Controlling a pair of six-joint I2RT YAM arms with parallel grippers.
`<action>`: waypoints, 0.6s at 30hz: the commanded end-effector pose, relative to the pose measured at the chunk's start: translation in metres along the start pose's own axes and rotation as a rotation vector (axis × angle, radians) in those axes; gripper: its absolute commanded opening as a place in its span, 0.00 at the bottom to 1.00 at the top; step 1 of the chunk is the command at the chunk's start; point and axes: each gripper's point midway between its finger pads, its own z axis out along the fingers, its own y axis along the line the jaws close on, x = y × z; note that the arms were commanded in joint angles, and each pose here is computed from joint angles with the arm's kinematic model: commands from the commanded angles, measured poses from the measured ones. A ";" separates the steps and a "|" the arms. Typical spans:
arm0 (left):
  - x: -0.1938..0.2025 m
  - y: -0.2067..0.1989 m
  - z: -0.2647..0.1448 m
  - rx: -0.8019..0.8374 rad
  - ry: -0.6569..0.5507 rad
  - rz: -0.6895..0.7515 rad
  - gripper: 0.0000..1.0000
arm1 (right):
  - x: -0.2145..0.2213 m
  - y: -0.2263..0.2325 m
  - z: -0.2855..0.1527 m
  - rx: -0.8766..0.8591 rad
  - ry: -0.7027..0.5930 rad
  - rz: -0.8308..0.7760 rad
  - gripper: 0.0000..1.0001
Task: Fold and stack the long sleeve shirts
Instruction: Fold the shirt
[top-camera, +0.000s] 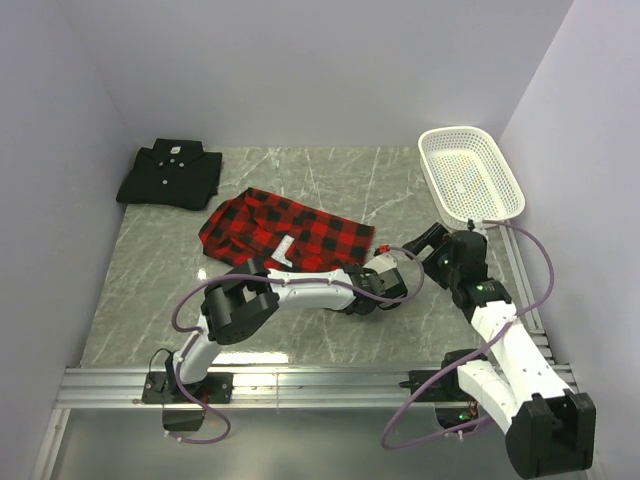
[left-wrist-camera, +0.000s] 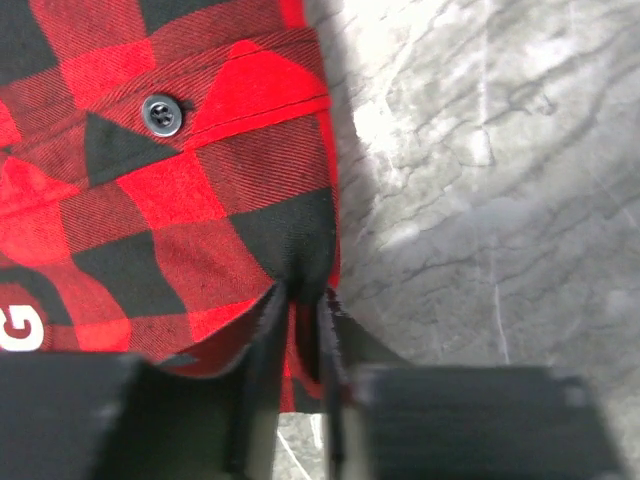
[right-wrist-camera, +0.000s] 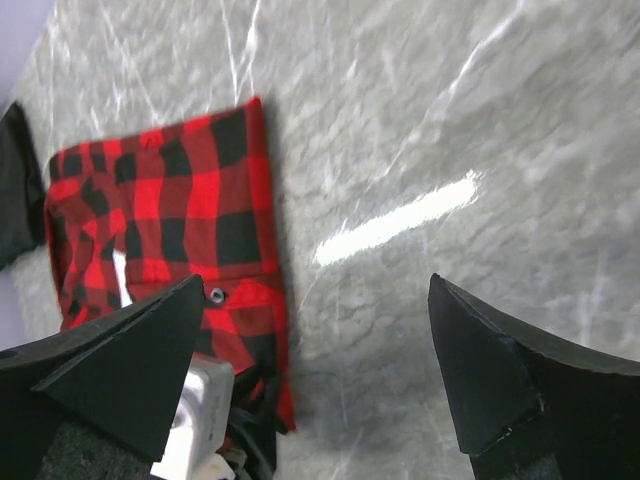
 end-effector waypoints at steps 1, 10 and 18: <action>0.000 0.003 -0.002 -0.027 0.013 0.016 0.18 | 0.009 0.023 0.004 -0.152 0.035 0.031 0.99; -0.030 0.022 -0.028 0.084 -0.040 -0.157 0.13 | 0.064 0.048 0.029 -0.383 0.260 0.111 0.98; -0.032 0.038 -0.024 0.067 -0.022 -0.197 0.37 | 0.104 0.079 0.049 -0.450 0.395 0.170 0.96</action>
